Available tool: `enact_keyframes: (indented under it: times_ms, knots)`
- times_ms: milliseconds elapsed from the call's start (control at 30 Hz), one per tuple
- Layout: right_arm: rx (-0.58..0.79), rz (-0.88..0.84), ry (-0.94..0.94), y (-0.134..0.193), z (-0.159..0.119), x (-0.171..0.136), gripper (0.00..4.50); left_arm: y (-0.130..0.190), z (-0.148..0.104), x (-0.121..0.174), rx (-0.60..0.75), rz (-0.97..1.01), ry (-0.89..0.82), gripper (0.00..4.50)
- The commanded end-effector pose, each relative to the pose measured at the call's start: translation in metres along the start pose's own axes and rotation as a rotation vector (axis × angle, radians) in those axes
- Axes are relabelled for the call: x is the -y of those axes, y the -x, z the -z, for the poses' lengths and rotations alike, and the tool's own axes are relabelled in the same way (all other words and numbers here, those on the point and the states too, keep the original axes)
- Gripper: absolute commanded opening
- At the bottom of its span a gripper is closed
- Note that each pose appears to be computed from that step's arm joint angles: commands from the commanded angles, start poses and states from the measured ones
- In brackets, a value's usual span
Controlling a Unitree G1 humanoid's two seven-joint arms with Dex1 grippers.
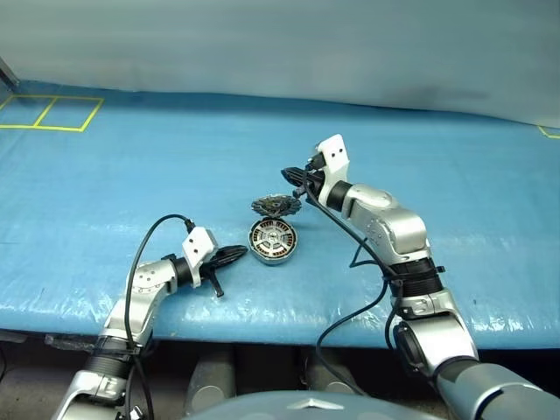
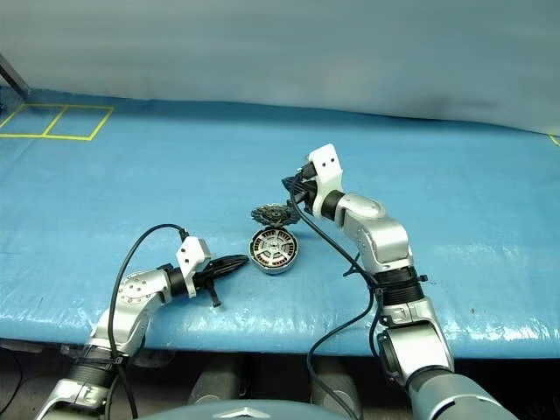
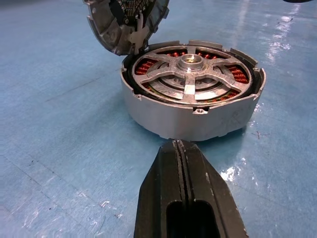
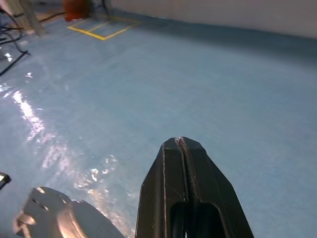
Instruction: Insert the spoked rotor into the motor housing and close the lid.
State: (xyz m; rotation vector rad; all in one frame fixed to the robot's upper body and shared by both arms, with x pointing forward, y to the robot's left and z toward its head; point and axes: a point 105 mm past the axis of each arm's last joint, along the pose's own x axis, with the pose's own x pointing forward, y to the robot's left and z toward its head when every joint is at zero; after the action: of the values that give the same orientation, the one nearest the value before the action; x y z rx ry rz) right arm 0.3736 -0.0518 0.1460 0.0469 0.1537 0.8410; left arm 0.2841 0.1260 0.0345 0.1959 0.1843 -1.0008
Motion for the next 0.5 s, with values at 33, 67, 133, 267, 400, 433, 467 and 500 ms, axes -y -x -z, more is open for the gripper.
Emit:
enact_keyframes:
  times_ms: [33,67,133,267,400,433,467,500]
  knots:
    - [0.017,-0.107,0.009,0.002,-0.007,-0.022,0.04,0.006,-0.009,-0.005,0.034,-0.028,-0.027,0.0]
    - [0.005,-0.118,0.011,0.004,-0.003,-0.025,0.04,0.007,-0.009,-0.005,0.034,-0.032,-0.026,0.0]
    - [-0.018,-0.137,0.004,0.009,0.006,-0.032,0.04,0.009,-0.008,-0.005,0.034,-0.042,-0.02,0.0]
    - [-0.066,-0.145,-0.023,0.021,0.028,-0.045,0.04,0.011,-0.006,-0.006,0.033,-0.052,-0.014,0.0]
    - [-0.083,-0.115,-0.04,0.026,0.041,-0.047,0.04,0.01,-0.006,-0.005,0.032,-0.05,-0.012,0.0]
    - [-0.086,-0.11,-0.041,0.027,0.044,-0.048,0.04,0.01,-0.006,-0.005,0.032,-0.049,-0.012,0.0]
    - [-0.104,-0.103,-0.04,0.027,0.049,-0.049,0.04,0.009,-0.006,-0.005,0.031,-0.046,-0.013,0.0]
    - [-0.124,-0.096,-0.024,0.027,0.055,-0.05,0.04,0.008,-0.006,-0.005,0.03,-0.045,-0.013,0.0]
